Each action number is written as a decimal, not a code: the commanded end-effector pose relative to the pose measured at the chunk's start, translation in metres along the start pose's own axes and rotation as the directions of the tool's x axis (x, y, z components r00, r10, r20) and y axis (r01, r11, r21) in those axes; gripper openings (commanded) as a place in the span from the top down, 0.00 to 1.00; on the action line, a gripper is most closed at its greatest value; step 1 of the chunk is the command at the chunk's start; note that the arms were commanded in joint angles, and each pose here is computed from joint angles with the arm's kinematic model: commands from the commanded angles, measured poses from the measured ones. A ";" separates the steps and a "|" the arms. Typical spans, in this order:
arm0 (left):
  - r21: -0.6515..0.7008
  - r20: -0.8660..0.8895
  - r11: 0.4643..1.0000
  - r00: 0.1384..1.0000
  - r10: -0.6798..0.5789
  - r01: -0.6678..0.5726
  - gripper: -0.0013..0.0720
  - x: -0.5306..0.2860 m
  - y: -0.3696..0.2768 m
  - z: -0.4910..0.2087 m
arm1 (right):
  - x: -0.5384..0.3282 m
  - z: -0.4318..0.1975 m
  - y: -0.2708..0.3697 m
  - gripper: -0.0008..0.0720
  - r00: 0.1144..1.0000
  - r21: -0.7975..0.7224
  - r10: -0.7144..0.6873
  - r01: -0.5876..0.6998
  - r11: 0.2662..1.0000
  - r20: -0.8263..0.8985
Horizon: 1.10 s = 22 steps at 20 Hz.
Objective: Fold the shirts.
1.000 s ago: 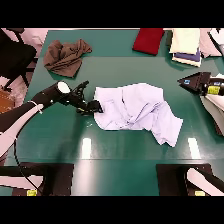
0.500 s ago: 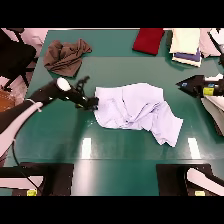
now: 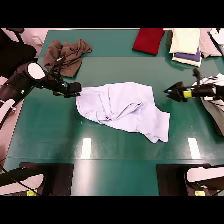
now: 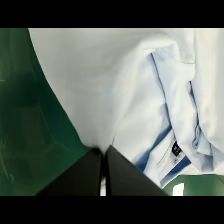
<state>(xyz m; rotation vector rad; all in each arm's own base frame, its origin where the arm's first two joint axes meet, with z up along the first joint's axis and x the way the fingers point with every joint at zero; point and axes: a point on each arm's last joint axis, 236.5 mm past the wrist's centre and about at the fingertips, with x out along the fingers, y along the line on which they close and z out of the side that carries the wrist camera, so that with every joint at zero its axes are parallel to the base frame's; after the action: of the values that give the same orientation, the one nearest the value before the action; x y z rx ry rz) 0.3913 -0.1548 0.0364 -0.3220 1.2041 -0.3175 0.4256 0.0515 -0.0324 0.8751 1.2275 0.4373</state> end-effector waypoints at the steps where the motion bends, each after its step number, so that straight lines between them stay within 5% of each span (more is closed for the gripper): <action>1: 0.003 0.021 1.000 1.000 0.014 -0.014 0.95 -0.004 0.004 0.005 | 0.042 0.007 0.009 0.38 0.995 -0.031 0.008 -0.011 0.999 -0.099; 7: 0.015 0.027 1.000 1.000 0.015 -0.015 0.95 -0.004 0.004 0.006 | 0.077 0.024 0.002 0.38 0.966 -0.149 -0.181 0.155 0.977 -0.183; 11: 0.022 0.037 1.000 0.999 0.014 -0.015 0.95 -0.004 0.004 0.008 | 0.097 0.034 0.030 0.41 0.965 -0.207 -0.188 0.150 0.967 -0.183; 13: 0.021 0.037 1.000 0.999 0.014 -0.014 0.95 -0.004 0.004 0.008 | 0.109 0.033 0.043 0.61 0.962 -0.240 -0.184 0.134 0.961 -0.200; 15: 0.022 0.039 1.000 0.999 0.014 -0.015 0.95 -0.004 0.004 0.009 | 0.115 0.030 0.056 0.93 0.959 -0.275 -0.178 0.113 0.955 -0.222; 18: 0.069 0.094 0.994 0.993 0.078 -0.084 0.95 -0.019 0.015 0.028 | 0.089 0.038 0.093 0.95 0.968 -0.349 -0.161 0.086 0.933 -0.194; 22: 0.062 0.316 0.986 0.940 0.125 -0.152 0.95 -0.114 0.022 0.105 | -0.034 0.088 0.194 0.96 0.990 -0.503 -0.063 0.116 0.857 0.122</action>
<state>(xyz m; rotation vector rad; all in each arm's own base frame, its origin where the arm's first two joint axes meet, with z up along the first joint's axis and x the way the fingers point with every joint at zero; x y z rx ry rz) 0.4347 -0.1133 0.1015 -0.2261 1.0138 -0.2474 0.5224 0.1371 0.0542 0.4315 1.1833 0.6159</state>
